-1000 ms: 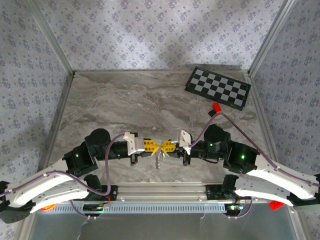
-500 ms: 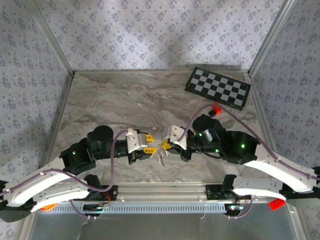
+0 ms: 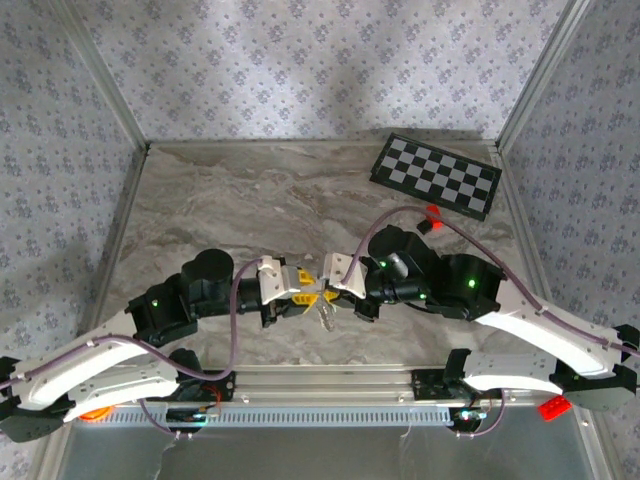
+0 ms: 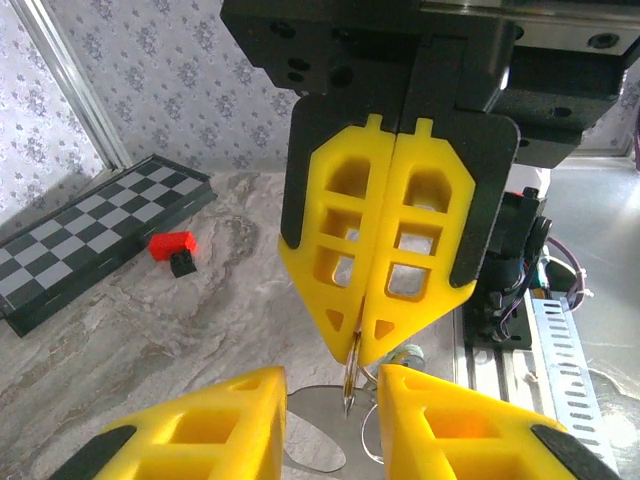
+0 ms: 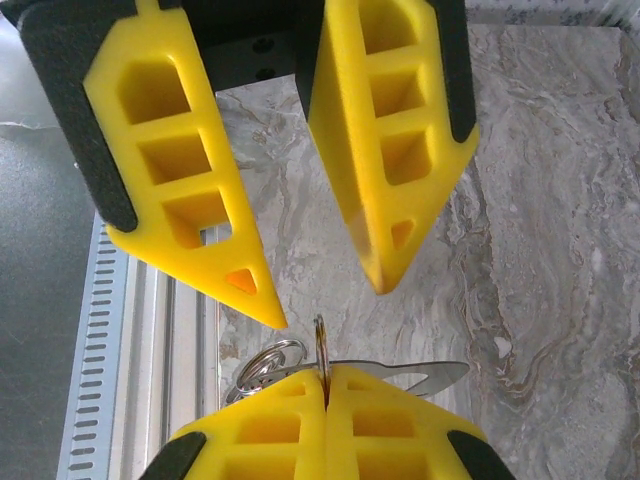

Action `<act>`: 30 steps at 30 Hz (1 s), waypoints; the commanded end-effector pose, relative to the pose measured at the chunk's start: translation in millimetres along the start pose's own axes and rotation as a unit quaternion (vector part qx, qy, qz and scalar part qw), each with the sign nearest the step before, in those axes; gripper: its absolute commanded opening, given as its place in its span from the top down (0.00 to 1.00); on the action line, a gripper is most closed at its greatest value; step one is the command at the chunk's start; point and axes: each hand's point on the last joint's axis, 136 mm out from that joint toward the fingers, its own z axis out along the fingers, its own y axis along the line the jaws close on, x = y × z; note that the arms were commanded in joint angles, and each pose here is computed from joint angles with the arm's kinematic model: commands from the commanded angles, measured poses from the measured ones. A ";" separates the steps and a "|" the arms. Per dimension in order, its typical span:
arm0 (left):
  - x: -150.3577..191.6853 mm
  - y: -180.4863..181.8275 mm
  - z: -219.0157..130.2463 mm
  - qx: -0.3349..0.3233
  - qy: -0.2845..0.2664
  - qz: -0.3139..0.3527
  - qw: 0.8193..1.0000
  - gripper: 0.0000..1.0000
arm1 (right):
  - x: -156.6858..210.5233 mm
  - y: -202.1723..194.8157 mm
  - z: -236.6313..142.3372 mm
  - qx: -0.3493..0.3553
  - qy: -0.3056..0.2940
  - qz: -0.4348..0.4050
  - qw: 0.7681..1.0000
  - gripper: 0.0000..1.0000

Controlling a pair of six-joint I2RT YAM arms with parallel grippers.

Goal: Put the keys on the keyring

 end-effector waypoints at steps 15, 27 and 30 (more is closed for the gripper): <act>-4.2 8.8 5.0 -0.021 -0.017 0.004 1.000 0.76 | -24.9 3.7 -9.2 -0.012 -0.063 -0.014 0.998 1.00; -14.7 4.6 -3.6 -0.016 -0.048 0.013 0.999 1.00 | -25.8 7.3 -13.1 -0.018 -0.078 -0.015 0.997 1.00; -22.2 -0.6 -9.0 -0.004 -0.067 0.020 0.998 1.00 | -25.5 9.7 -15.0 -0.021 -0.089 -0.014 0.996 0.91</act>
